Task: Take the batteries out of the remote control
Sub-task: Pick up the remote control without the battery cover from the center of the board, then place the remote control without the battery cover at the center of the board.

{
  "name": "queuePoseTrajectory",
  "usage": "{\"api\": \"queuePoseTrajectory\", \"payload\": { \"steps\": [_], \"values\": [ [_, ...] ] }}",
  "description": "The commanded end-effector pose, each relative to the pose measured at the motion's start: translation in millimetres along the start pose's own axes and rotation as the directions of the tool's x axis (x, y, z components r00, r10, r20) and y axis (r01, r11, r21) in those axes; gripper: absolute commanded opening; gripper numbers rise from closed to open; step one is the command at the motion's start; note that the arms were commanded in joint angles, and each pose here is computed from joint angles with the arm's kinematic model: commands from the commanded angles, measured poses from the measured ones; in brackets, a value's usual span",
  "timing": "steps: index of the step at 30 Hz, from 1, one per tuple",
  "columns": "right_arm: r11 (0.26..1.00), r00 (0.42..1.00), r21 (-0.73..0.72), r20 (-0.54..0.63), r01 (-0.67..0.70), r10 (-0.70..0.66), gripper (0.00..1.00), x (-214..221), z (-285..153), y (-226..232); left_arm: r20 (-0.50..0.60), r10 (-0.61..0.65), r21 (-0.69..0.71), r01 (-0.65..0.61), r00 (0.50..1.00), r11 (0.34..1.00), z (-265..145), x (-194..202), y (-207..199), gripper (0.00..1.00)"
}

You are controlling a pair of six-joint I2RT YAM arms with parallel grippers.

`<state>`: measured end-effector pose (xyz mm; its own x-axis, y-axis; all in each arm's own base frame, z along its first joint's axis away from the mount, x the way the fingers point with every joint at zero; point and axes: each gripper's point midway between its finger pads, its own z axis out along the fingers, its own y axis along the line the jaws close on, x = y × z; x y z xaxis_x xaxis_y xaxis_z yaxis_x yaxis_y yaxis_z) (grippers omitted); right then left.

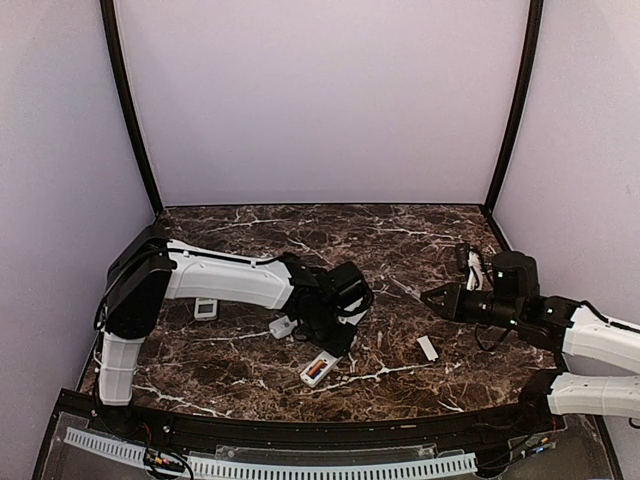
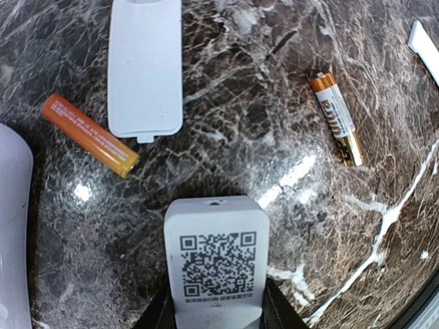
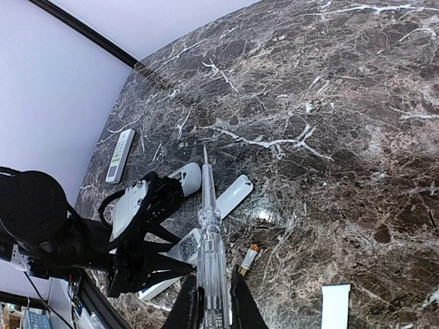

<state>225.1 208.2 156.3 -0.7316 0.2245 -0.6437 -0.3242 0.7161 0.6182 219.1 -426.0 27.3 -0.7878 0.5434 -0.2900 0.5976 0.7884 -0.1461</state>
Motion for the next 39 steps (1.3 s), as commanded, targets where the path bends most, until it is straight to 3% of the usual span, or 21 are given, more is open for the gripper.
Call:
{"api": "queuePoseTrajectory", "payload": {
  "steps": [1, 6, 10, 16, 27, 34, 39],
  "values": [
    [1.000, 0.999, 0.014, 0.047, 0.012, -0.012, 0.00, -14, -3, 4, 0.019, 0.163, 0.083, -0.164, 0.986, 0.983, -13, -13, -7, 0.19],
    [1.000, 0.998, 0.022, 0.058, 0.006, -0.008, 0.00, -19, -3, 4, 0.098, 0.344, 0.163, -0.356, 0.934, 0.920, -17, -28, -14, 0.19],
    [1.000, 0.998, 0.031, 0.058, -0.002, 0.000, 0.00, -20, -2, 2, 0.140, 0.400, 0.185, -0.421, 0.906, 0.888, -18, -37, -17, 0.19],
    [0.999, 0.998, 0.041, 0.055, -0.012, 0.010, 0.00, -20, -1, 1, 0.184, 0.443, 0.215, -0.475, 0.878, 0.853, -16, -47, -26, 0.22],
    [0.998, 0.999, 0.055, 0.051, -0.001, -0.002, 0.00, -21, -6, 1, 0.145, 0.483, 0.224, -0.504, 0.864, 0.834, 2, -45, -26, 0.23],
    [0.998, 0.999, 0.060, 0.046, -0.008, 0.005, 0.00, -18, -6, -1, 0.118, 0.474, 0.212, -0.488, 0.873, 0.847, 10, -42, -20, 0.34],
    [0.997, 0.999, 0.071, 0.048, 0.002, -0.006, 0.00, -20, -10, -2, 0.128, 0.441, 0.199, -0.459, 0.888, 0.866, 5, -48, -19, 0.58]
  ]
}}
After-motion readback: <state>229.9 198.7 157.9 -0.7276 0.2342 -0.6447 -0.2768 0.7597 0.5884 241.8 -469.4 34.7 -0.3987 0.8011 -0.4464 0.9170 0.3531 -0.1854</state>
